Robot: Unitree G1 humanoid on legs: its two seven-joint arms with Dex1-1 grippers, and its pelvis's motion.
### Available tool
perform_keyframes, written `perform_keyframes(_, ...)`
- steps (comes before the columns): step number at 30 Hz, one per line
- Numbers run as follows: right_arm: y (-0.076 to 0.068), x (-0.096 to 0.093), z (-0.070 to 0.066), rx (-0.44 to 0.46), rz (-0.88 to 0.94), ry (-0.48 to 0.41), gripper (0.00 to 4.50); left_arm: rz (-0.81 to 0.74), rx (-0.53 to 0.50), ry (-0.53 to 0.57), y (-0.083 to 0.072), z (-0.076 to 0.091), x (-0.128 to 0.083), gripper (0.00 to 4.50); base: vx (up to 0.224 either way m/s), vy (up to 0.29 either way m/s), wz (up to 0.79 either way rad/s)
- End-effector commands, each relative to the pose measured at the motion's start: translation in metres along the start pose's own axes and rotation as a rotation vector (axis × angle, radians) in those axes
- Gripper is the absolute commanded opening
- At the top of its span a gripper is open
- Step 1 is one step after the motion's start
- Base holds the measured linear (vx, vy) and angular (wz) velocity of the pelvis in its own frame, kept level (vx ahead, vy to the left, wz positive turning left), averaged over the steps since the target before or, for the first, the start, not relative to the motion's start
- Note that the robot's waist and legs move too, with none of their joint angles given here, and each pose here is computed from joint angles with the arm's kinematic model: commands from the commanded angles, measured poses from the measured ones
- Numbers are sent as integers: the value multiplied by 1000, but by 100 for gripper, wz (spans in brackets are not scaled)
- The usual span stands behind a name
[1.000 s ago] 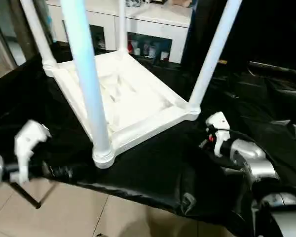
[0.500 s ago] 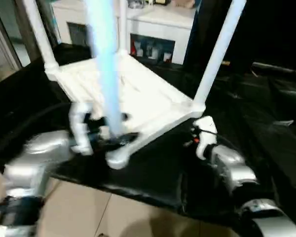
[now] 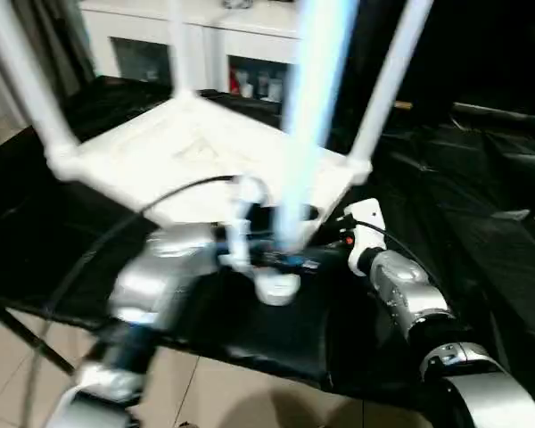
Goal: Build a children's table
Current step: Rotate table base
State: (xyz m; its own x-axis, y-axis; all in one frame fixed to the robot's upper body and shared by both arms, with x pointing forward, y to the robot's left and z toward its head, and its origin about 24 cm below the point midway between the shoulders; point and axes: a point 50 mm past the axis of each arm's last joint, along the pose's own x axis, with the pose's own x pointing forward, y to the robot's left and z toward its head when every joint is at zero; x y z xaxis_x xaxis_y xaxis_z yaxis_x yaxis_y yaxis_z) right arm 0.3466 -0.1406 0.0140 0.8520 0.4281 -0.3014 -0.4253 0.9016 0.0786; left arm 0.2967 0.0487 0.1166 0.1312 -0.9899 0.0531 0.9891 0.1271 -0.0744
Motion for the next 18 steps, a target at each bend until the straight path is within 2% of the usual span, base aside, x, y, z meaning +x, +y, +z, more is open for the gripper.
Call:
perform_keyframes(1,13,8,8,-21,51,-13,20,-81,46,4,-9,6,20,445,0,0,0)
perform_keyframes(6,9,6,4,-27,28,-3,20,-43,94,9,-5,2,34,445,0,0,0)
perform_keyframes(10,4,5,4,-39,-9,1,20,58,139,41,6,-1,34,445,0,0,0)
perform_keyframes(11,-1,3,6,-32,-27,-8,20,132,162,83,16,-5,30,445,0,0,0)
perform_keyframes(14,-13,-2,10,-41,-46,-18,20,206,211,133,27,-9,18,445,0,0,0)
perform_keyframes(17,-18,-6,12,-49,-24,-26,20,212,202,135,30,-10,11,445,0,0,0)
perform_keyframes(18,-22,-12,15,-63,45,-35,20,163,164,124,29,-9,1,445,0,0,0)
